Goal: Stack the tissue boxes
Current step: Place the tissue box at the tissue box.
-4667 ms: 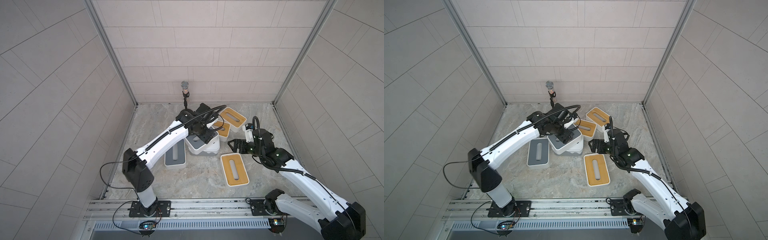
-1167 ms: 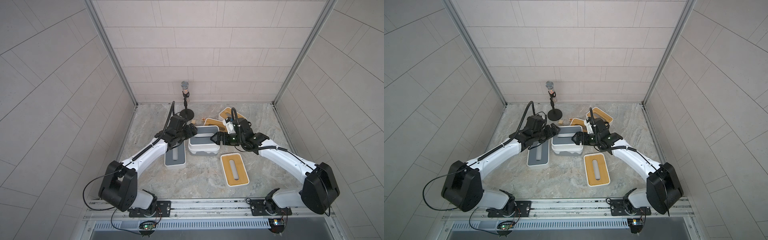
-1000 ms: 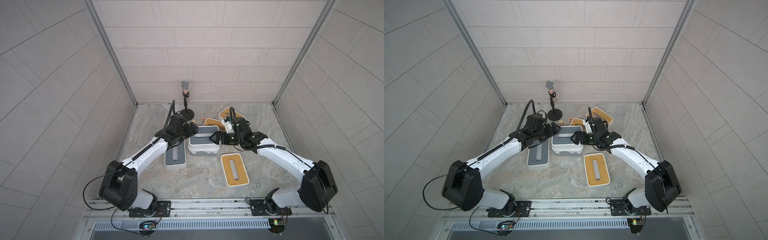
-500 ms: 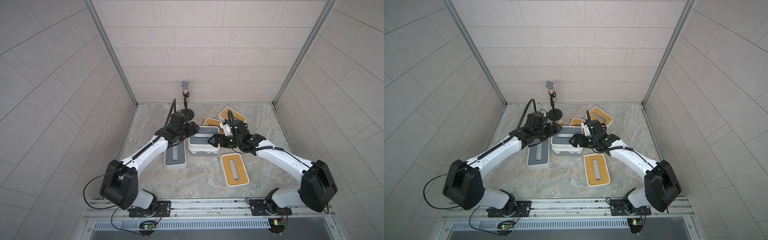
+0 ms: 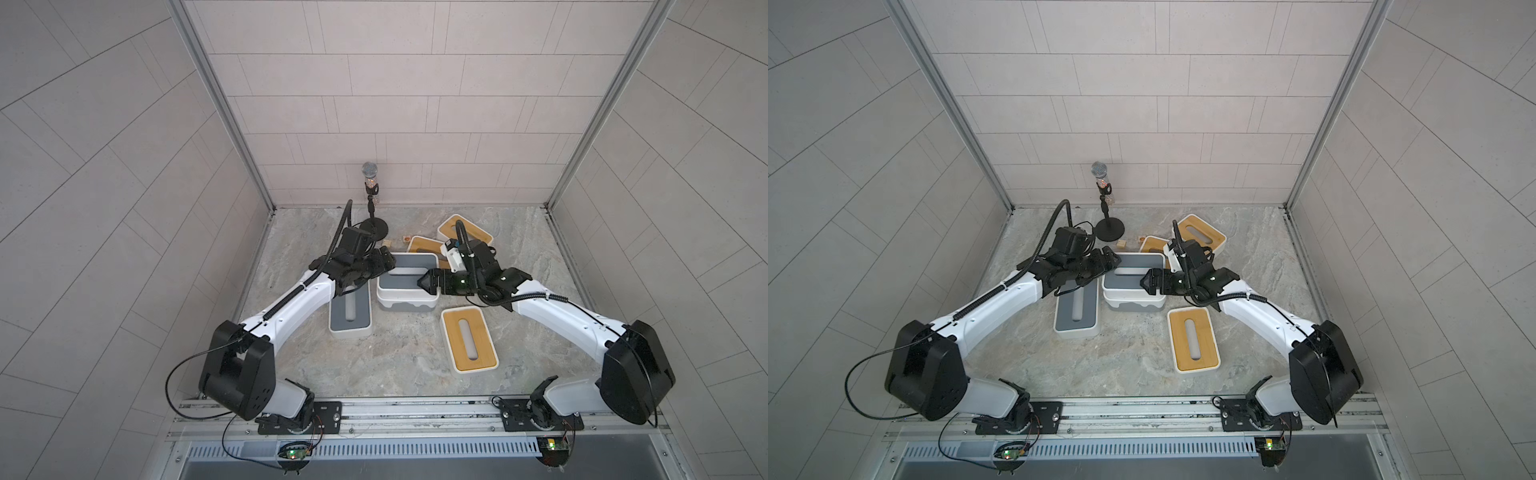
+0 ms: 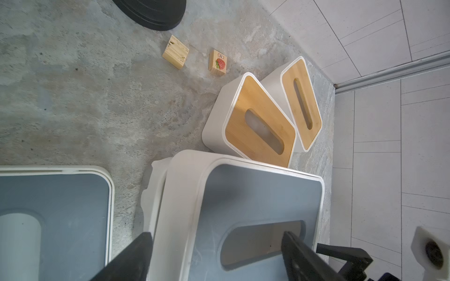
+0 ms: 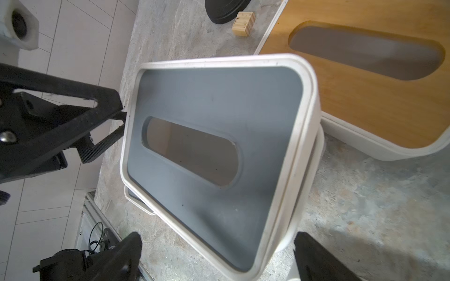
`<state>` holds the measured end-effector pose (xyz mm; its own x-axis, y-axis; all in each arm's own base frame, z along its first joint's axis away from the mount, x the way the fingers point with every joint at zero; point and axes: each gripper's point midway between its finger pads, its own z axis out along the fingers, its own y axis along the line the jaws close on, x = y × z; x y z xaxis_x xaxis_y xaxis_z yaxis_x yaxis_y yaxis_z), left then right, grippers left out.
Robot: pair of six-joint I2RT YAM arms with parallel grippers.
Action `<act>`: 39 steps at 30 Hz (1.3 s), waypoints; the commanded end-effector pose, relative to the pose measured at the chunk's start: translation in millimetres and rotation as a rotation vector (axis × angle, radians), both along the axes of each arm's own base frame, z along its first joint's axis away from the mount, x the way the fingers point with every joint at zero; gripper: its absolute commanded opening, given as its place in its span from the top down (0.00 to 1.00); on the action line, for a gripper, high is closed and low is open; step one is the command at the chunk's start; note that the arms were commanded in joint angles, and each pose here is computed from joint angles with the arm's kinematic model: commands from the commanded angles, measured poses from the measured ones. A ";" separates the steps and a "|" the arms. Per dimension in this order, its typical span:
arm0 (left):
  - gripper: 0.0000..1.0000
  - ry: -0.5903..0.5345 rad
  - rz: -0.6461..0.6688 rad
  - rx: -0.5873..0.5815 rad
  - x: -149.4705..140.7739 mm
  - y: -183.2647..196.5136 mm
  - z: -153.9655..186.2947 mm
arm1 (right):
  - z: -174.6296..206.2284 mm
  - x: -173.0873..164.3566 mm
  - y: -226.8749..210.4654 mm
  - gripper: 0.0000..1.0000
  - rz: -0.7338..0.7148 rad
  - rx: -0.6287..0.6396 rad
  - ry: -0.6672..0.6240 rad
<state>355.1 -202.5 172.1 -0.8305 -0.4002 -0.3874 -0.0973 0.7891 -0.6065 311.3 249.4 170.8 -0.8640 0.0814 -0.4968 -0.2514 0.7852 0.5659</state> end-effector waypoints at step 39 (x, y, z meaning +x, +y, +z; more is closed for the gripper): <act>0.11 0.001 -0.007 -0.007 -17.6 6.9 8.4 | 15.6 19.2 10.3 0.01 0.010 0.006 -0.054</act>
